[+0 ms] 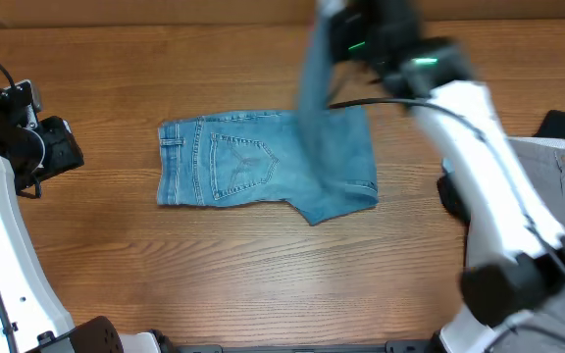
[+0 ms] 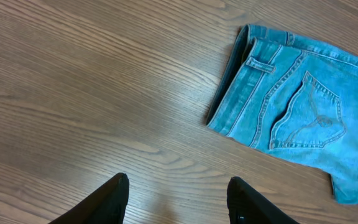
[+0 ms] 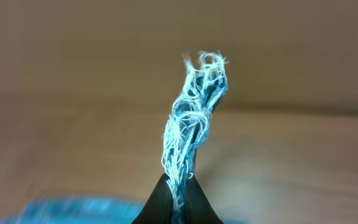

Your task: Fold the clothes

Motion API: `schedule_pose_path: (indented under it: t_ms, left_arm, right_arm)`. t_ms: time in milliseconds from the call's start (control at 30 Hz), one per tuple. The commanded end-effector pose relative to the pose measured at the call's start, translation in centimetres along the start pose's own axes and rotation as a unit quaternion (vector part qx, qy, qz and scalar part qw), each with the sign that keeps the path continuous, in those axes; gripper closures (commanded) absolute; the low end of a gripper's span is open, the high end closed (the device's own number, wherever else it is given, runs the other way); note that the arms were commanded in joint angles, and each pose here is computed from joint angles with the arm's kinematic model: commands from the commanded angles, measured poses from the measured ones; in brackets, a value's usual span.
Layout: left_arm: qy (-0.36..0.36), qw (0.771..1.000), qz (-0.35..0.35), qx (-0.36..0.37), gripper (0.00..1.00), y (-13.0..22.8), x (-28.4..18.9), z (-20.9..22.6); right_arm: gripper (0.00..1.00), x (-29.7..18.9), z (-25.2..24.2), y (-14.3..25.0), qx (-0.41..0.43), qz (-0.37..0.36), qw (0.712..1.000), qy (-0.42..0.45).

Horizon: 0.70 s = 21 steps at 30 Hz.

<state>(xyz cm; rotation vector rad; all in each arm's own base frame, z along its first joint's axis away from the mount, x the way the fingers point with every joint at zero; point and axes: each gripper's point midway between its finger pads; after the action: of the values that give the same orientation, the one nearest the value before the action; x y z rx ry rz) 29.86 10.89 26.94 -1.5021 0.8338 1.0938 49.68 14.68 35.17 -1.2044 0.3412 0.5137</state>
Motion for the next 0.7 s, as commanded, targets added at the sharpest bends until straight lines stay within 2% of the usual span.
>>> schedule_pose_path:
  t_ms: [0, 100, 200, 400, 667]
  left_arm:
    - [0.0, 1.0, -0.02, 0.014, 0.46, -0.3, -1.2, -0.1]
    - [0.002, 1.0, -0.021, 0.014, 0.46, -0.3, -1.2, -0.2]
    - [0.002, 1.0, -0.021, 0.014, 0.46, -0.3, -1.2, -0.2]
    - [0.002, 1.0, -0.021, 0.014, 0.46, -0.3, -1.2, -0.2]
    - [0.002, 1.0, -0.018, 0.014, 0.46, -0.2, -1.2, -0.2]
  right_arm:
    - [0.96, -7.2, -3.8, -7.0, 0.015, -0.104, 0.994, 0.028]
    - [0.96, -8.9, -6.2, -8.3, 0.028, -0.117, 0.992, 0.036]
    - [0.96, -8.5, -5.4, -7.2, 0.01, -0.086, 0.996, 0.006]
    - [0.96, -5.1, 0.3, -1.7, -0.014, 0.01, 0.997, -0.079]
    - [0.96, 0.1, 8.3, 9.0, -0.071, 0.147, 0.979, -0.124]
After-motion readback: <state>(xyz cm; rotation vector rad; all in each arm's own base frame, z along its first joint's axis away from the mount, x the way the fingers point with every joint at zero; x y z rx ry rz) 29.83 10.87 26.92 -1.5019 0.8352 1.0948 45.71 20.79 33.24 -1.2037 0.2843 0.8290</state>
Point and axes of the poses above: each gripper's point midway between its finger pads, its own x axis out along the fingers, its own z axis along the line the jaws close on, y = z × x, and after that the axes turned 12 degrees about x, right-handed
